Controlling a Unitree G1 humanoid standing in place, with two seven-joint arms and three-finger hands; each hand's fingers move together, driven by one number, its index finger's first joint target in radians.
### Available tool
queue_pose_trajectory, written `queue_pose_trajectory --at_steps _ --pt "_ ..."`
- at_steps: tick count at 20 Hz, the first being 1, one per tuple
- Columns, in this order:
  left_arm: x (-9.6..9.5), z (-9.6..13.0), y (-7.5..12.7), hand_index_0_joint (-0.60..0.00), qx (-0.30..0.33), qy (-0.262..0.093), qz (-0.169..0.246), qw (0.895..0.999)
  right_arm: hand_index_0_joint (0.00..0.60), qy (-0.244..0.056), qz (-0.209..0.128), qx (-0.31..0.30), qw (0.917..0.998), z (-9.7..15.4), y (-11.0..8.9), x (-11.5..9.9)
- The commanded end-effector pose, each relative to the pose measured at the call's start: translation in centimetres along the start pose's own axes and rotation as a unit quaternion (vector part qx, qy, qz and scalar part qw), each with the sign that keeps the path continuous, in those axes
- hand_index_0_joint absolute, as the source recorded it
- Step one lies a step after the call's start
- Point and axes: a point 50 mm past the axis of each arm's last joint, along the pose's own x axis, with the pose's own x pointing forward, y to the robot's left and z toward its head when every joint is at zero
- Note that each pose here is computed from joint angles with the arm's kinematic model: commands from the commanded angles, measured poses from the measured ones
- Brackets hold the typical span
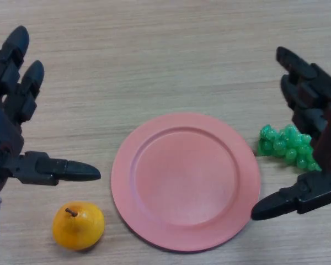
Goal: Pick up the yellow pear and place it on the plate
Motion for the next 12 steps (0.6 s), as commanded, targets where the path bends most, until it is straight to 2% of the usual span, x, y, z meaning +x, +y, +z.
queue_pose_trajectory --at_steps 1,9,12 --pt "-0.3 3.5 0.6 0.000 0.039 -0.110 -0.001 0.993 0.000 -0.092 -0.015 -0.057 0.9940 3.0 -0.6 -0.6" --pt "-0.8 4.2 -0.2 0.000 0.046 -0.129 0.001 0.991 0.000 -0.095 -0.020 -0.052 0.9939 3.6 -1.2 -1.2" --pt "-1.7 4.5 0.1 0.000 0.046 -0.127 -0.001 0.991 0.000 -0.093 -0.022 -0.058 0.9937 3.2 -1.4 -1.1"
